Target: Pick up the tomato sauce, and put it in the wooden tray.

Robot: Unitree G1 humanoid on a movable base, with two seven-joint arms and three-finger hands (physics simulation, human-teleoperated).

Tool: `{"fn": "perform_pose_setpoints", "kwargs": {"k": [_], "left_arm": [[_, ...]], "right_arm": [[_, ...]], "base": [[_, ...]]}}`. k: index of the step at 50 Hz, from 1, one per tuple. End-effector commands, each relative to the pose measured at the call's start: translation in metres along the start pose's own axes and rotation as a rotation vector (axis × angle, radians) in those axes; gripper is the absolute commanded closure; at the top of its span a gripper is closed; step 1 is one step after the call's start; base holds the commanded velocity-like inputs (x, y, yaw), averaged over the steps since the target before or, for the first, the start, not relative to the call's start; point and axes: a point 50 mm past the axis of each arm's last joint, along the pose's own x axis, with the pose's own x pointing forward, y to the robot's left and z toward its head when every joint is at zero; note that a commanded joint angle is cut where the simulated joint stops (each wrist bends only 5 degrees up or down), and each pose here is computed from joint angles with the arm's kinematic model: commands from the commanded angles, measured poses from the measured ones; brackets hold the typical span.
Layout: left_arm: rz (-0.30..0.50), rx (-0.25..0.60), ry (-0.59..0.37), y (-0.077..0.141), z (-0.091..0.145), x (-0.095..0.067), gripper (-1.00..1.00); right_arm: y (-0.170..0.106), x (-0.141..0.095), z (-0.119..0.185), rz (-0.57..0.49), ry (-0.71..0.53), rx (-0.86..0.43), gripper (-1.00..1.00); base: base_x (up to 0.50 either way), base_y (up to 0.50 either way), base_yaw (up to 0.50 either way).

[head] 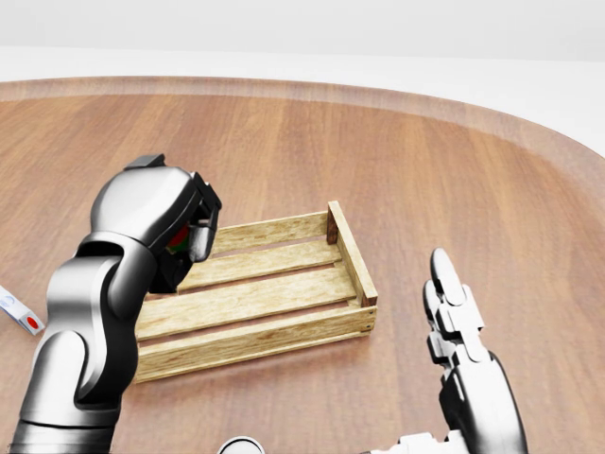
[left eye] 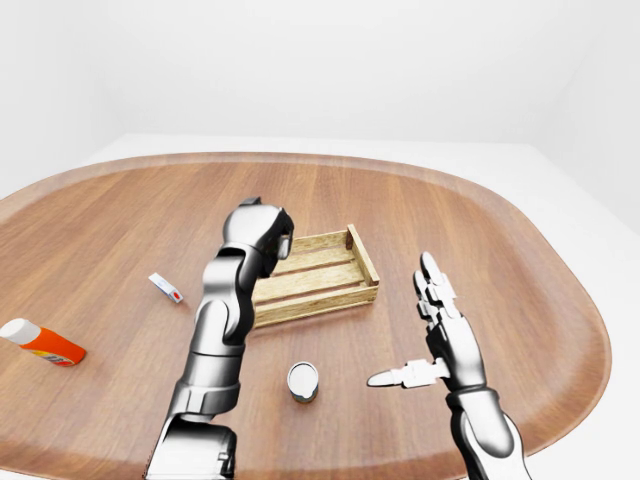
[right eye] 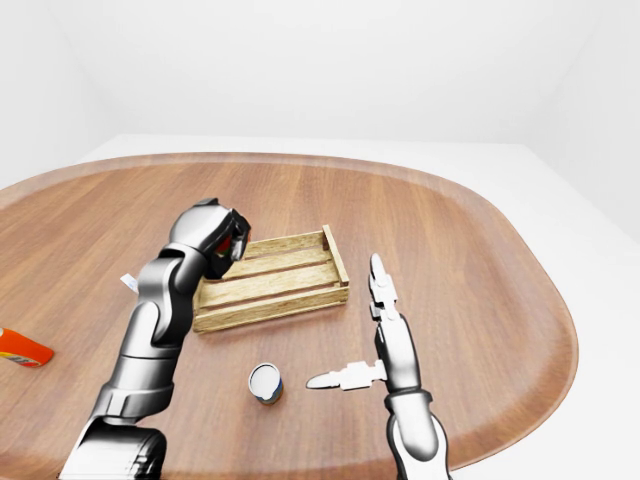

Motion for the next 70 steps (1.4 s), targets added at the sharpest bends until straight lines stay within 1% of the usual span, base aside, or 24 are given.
{"fn": "perform_pose_setpoints", "kwargs": {"k": [1,4,5,7,11,14,16,19,22,30,32,36,38,39,40,41,45,50,52,53,56,59,63,70], "left_arm": [[-0.077,-0.019,-0.024,0.031,0.009,0.054,1.00],[-0.104,-0.028,-0.001,0.030,0.008,0.069,1.00],[-0.148,-0.044,0.009,0.028,0.006,0.074,1.00],[-0.177,-0.078,0.024,0.027,0.005,0.081,1.00],[-0.302,-0.146,0.091,0.020,-0.002,0.092,1.00],[-0.354,-0.174,0.122,0.014,-0.005,0.093,1.00],[-0.354,-0.175,0.132,0.010,-0.007,0.093,1.00],[-0.400,-0.186,0.151,-0.009,-0.010,0.089,1.00],[-0.417,-0.180,0.166,-0.021,-0.012,0.086,1.00],[-0.467,-0.172,0.177,-0.037,-0.015,0.081,1.00],[-0.455,-0.139,0.183,-0.040,-0.016,0.080,1.00],[-0.454,-0.141,0.184,-0.046,-0.015,0.078,1.00],[-0.417,-0.120,0.185,-0.049,-0.014,0.077,1.00],[-0.423,-0.124,0.184,-0.053,-0.013,0.076,1.00],[-0.418,-0.113,0.183,-0.055,-0.012,0.076,1.00],[-0.375,-0.064,0.183,-0.057,-0.012,0.075,1.00],[-0.382,-0.072,0.187,-0.062,-0.013,0.074,1.00],[-0.401,-0.035,0.180,-0.071,-0.010,0.070,1.00],[-0.388,-0.032,0.182,-0.073,-0.011,0.070,1.00],[-0.349,-0.016,0.182,-0.071,-0.011,0.070,1.00],[-0.367,-0.022,0.188,-0.075,-0.012,0.068,1.00],[-0.353,-0.001,0.188,-0.078,-0.013,0.067,1.00],[-0.378,0.020,0.193,-0.085,-0.015,0.063,1.00],[-0.422,0.014,0.213,-0.097,-0.022,0.056,1.00]], "right_arm": [[0.000,0.000,0.000,0.001,-0.001,0.000,-1.00],[0.000,0.000,0.000,0.000,-0.001,0.001,-1.00],[0.000,0.000,0.000,0.000,-0.001,0.000,-1.00],[0.001,0.000,0.000,0.002,0.000,-0.001,-1.00],[0.000,0.001,0.000,0.002,0.000,-0.001,-1.00],[0.000,0.001,0.000,0.004,-0.002,0.003,-1.00],[0.000,0.001,0.000,0.003,0.000,0.003,-1.00],[0.000,0.001,0.001,0.005,-0.002,0.001,-1.00],[0.000,0.001,0.000,0.003,-0.001,0.002,-1.00],[0.000,0.001,0.000,0.005,-0.003,0.005,-1.00],[0.001,0.001,0.000,0.007,-0.004,0.002,-1.00],[0.000,0.001,0.000,0.004,-0.002,0.003,-1.00],[0.000,0.001,0.000,0.004,-0.002,0.003,-1.00],[0.000,0.001,0.000,0.004,-0.002,0.002,-1.00],[0.000,0.001,0.000,0.004,-0.002,0.002,-1.00],[0.000,0.001,0.000,0.004,-0.002,0.003,-1.00],[0.000,0.000,0.000,0.005,-0.004,0.003,-1.00],[0.000,0.001,0.000,0.005,-0.002,0.003,-1.00],[0.000,0.000,0.000,0.007,-0.004,0.001,-1.00],[0.000,0.000,0.000,0.006,-0.004,0.000,-1.00],[0.000,0.001,0.000,0.005,-0.003,0.002,-1.00],[0.000,0.001,0.000,0.005,-0.003,0.002,-1.00],[0.001,0.001,0.000,0.007,-0.003,-0.001,-1.00],[0.000,0.001,-0.001,0.004,-0.003,0.001,-1.00]], "base": [[0.00,0.00,0.00],[0.00,0.00,0.00],[0.00,0.00,0.00],[0.00,0.00,0.00],[0.00,0.00,0.00],[0.00,0.00,0.00],[0.00,0.00,0.00],[0.00,0.00,0.00],[0.00,0.00,0.00],[0.00,0.00,0.00],[0.00,0.00,0.00],[0.00,0.00,0.00],[0.00,0.00,0.00],[0.00,0.00,0.00],[0.00,0.00,0.00],[0.00,0.00,0.00],[0.00,0.00,0.00],[0.00,0.00,0.00],[0.00,0.00,0.00],[0.00,0.00,0.00],[0.00,0.00,0.00],[0.00,0.00,0.00],[0.00,0.00,0.00],[0.00,0.00,0.00]]}}
